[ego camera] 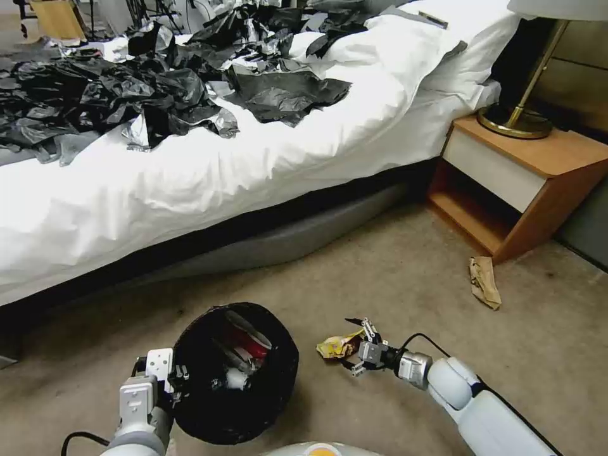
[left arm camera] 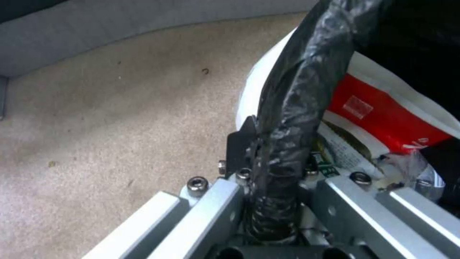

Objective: Pick up the trash bin, then pick up the garbage from the floor and place it into the trash bin.

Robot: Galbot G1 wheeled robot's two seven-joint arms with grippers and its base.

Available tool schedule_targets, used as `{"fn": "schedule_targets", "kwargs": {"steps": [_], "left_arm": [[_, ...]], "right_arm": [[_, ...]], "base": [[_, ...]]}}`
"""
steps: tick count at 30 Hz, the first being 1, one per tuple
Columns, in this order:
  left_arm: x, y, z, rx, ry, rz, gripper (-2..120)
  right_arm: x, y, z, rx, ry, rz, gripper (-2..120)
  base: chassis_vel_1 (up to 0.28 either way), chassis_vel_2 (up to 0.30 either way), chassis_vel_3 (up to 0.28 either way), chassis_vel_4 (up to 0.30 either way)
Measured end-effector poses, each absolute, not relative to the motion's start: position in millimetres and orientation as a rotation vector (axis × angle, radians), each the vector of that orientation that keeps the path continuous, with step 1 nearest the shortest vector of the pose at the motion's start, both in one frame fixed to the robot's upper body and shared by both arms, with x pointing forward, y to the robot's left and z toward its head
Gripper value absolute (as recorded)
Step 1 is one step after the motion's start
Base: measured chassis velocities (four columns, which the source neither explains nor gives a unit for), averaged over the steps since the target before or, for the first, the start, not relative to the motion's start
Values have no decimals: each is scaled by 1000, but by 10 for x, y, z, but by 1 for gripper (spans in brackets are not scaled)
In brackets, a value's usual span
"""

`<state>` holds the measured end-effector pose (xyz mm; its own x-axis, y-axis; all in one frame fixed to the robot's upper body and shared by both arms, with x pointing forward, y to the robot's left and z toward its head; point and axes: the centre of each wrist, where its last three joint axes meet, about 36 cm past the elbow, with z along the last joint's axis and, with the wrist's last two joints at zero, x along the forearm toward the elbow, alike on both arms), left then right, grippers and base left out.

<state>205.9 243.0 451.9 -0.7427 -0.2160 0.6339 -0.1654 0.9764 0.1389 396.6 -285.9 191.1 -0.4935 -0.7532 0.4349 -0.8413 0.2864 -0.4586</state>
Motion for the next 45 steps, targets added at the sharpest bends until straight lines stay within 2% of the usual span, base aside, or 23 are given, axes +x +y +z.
{"fn": "schedule_targets", "kwargs": {"steps": [4,14,16,17,19,20,22,23,25,27,30,31,37,38,41,45], "left_arm": [[2067,2421,4512,272,-2424,-87,0],[2091,2428,4484,274,-2423,-84,0],[2092,2427,4475,273,-2421,-84,0],[2092,2427,4475,273,-2421,-84,0],[2089,2430,4473,274,-2419,-85,0],[2089,2430,4473,274,-2419,-85,0],[2083,2434,4471,275,-2417,-86,0],[2083,2434,4471,275,-2417,-86,0],[2075,2434,4467,276,-2413,-86,0],[2073,2433,4467,276,-2413,-86,0],[2063,2428,4462,278,-2409,-86,0],[2063,2428,4462,278,-2409,-86,0],[2041,2420,4457,281,-2406,-88,0],[2041,2420,4457,281,-2406,-88,0],[2034,2415,4460,280,-2406,-89,0],[2033,2412,4463,279,-2407,-89,0]], "right_arm": [[3999,-2793,1622,1489,-2372,937,100],[3885,-2688,1394,1496,-2346,876,100],[3857,-2687,1327,1504,-2341,858,92],[3857,-2687,1327,1504,-2341,858,92],[3851,-2706,1272,1509,-2336,843,81],[3851,-2706,1272,1509,-2336,843,81],[3846,-2723,1239,1507,-2335,830,72],[3846,-2723,1239,1507,-2335,830,72],[3858,-2749,1223,1502,-2335,821,60],[3865,-2757,1222,1501,-2335,820,57],[3886,-2792,1215,1496,-2335,816,43],[3886,-2792,1215,1496,-2335,816,43],[3946,-2882,1222,1483,-2340,815,18],[3946,-2882,1222,1483,-2340,815,18],[3967,-2916,1230,1481,-2344,812,1],[3970,-2938,1237,1481,-2343,813,0]], "base": [[0,0,0,0],[0,0,0,0],[0,0,0,0],[0,0,0,0],[0,0,0,0],[0,0,0,0],[0,0,0,0],[0,0,0,0],[0,0,0,0],[0,0,0,0],[0,0,0,0],[0,0,0,0],[0,0,0,0],[0,0,0,0],[0,0,0,0],[0,0,0,0]]}}
